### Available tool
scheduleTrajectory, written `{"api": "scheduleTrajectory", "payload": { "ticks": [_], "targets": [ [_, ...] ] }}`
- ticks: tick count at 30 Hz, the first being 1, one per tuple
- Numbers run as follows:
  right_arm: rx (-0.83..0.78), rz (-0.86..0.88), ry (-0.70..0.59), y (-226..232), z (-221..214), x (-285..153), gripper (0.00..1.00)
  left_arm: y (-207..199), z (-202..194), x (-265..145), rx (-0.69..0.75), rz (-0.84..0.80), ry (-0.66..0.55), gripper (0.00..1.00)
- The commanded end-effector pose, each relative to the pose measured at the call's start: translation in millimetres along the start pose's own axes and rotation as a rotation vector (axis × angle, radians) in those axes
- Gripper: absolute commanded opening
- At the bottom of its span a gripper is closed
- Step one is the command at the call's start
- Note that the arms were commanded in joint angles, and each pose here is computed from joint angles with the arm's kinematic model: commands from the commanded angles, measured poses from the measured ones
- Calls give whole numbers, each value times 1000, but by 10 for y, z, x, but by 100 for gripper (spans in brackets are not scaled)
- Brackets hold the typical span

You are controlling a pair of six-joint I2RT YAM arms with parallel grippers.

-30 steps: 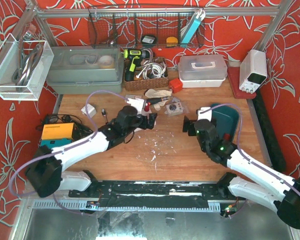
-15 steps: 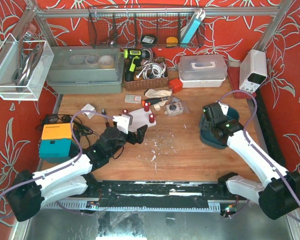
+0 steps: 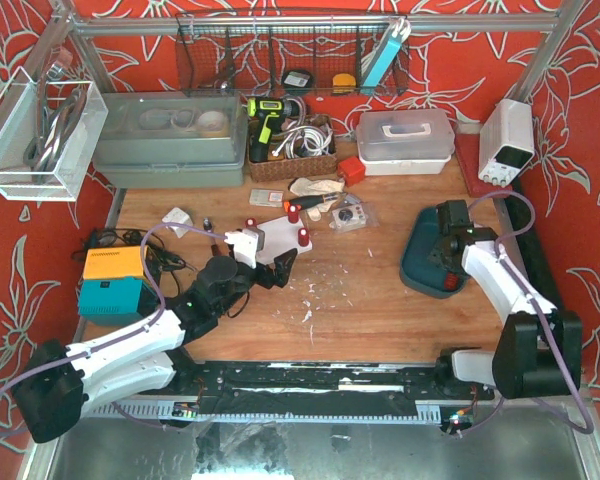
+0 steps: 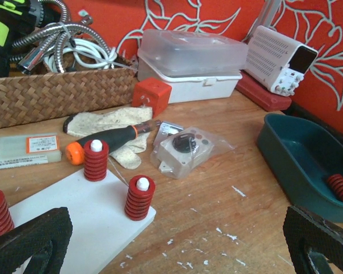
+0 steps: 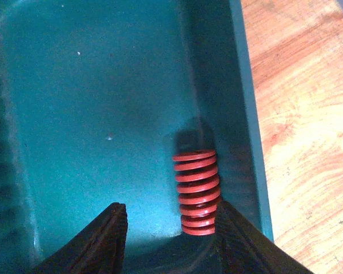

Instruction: Install the large spring

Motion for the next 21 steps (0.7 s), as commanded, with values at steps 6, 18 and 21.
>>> {"api": "scheduleTrajectory", "payload": {
  "ticks": [6,18,21],
  "targets": [
    [20,-45,102,-37,-147,202,47,-138,27,-8,-31,-72,-11,100],
    [11,-92,176,-34,-287,457,51,-126,30,-9,-22,-64,-12,100],
    [8,-95,183,-23,-301,519,51,-116,28,-1,-19,-58,-12,100]
  ]
}}
Point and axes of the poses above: each gripper's point midway between its finger pads, its own x axis out along the fingers, its own y axis along the line the jaws close on, z = x × y, the point moved 1 cm from there along -x, back along the fingers, and after that the axes turned 15 degrees about -x, right-handed, at the moved point
